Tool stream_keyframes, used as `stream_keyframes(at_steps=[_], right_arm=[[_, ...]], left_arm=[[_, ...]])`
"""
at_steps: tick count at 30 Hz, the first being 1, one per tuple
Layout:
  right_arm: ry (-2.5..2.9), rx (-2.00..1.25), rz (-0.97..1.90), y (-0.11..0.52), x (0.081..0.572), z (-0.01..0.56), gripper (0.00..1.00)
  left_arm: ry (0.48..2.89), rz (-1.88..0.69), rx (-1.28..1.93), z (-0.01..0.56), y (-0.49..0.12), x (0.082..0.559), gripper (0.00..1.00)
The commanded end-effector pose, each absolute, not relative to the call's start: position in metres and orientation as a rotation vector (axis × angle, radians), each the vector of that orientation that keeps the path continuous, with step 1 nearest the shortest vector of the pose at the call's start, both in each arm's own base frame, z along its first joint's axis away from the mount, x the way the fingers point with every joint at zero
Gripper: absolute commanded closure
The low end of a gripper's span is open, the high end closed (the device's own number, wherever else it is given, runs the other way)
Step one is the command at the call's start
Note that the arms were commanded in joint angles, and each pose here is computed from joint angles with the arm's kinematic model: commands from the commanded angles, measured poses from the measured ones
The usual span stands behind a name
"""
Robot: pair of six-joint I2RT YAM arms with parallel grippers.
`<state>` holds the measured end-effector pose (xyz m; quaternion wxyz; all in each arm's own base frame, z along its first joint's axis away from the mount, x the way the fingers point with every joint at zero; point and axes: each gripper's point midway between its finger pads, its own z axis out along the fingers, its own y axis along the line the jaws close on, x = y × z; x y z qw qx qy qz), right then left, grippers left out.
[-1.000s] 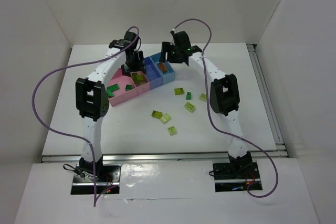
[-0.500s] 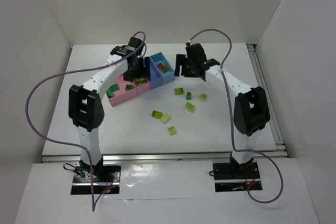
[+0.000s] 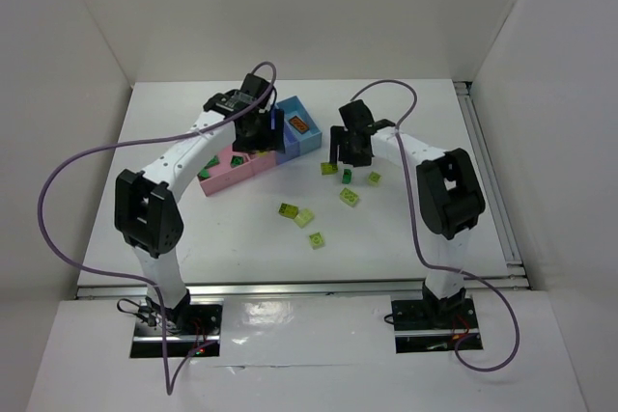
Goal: Sort the legos into containers by color
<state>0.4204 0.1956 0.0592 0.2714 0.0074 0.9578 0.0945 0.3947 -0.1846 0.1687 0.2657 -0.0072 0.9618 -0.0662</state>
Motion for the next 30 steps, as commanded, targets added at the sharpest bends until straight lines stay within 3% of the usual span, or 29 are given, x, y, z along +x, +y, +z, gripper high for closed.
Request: stream_keyframes(at_steps=[1,5,13,19,21,30], right_arm=[[2.610,0.065,0.197,0.186,0.418,0.046,0.31],[2.640,0.057,0.213,0.189,0.415,0.035,0.42],[2.673,0.041,0.212,0.194,0.411,0.027,0.46],[2.652,0.024,0.189,0.197,0.409,0.039,0.73],[2.612,0.018,0.201,0.202,0.413,0.055,0.77],[2.437,-0.169,0.433,0.301,0.417,0.138,0.78]], left_arm=[[2.563,-0.153,-0.061,0.180,-0.169,0.402,0.14],[2.528,-0.136,-0.132,0.197,-0.146,0.410,0.15],[2.430,-0.169,-0.268,0.239,-0.100,0.417,0.15],[2.395,-0.297,-0.319,0.262,-0.096,0.411,0.16],[2.394,-0.304,-0.326,0.262,-0.094,0.411,0.16],[2.342,-0.222,-0.530,0.271,-0.057,0.406,0.14]])
